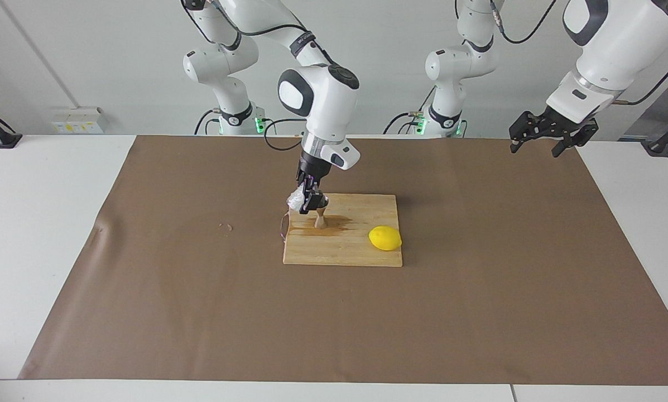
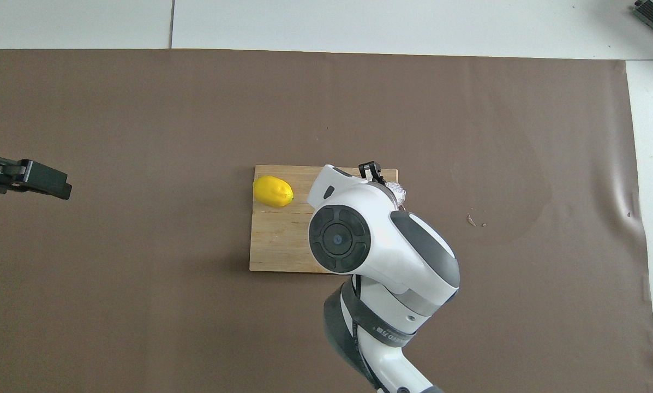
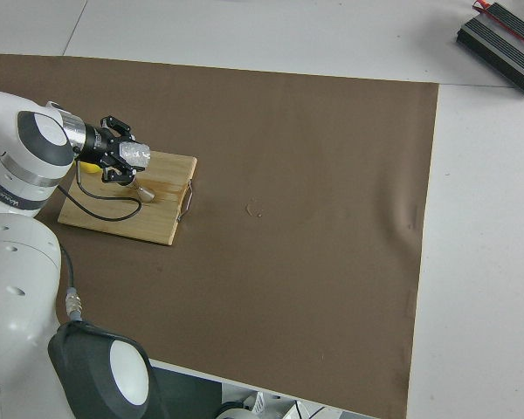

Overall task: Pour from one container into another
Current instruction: 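Tilt the white cup with the right gripper above the jigger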

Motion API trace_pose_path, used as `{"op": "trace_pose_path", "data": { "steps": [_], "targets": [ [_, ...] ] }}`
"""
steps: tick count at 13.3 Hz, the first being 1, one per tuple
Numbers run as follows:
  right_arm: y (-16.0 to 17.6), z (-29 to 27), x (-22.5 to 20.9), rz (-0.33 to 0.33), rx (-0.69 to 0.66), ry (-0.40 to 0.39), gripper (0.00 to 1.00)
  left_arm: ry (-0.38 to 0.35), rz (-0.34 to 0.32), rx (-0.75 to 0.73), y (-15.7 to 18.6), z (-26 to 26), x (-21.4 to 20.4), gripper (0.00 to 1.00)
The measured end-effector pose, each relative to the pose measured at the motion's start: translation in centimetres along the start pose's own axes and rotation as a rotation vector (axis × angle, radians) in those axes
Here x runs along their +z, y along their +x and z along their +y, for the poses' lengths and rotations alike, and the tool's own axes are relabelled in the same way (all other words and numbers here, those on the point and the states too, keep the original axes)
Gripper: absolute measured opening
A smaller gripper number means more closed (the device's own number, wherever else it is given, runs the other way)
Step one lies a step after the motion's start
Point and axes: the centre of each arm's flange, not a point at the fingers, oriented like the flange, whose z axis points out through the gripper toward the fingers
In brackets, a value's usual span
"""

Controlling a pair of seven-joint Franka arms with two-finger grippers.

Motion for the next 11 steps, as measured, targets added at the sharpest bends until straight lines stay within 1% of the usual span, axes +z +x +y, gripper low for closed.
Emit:
{"op": "trace_pose_path", "data": {
  "steps": [5,11],
  "targets": [
    [0.8,-0.8,0.7,-0.063,-0.067,-0.019,0.52,-0.001,-0.001,-0.001,0.0,0.0,0.1,1.0],
    [1.4,-1.6,1.5,-0.099,-0.154,-0.017,0.52,-0.001,0.0,-0.001,0.1,-0.1,0.1,1.0]
  ]
}}
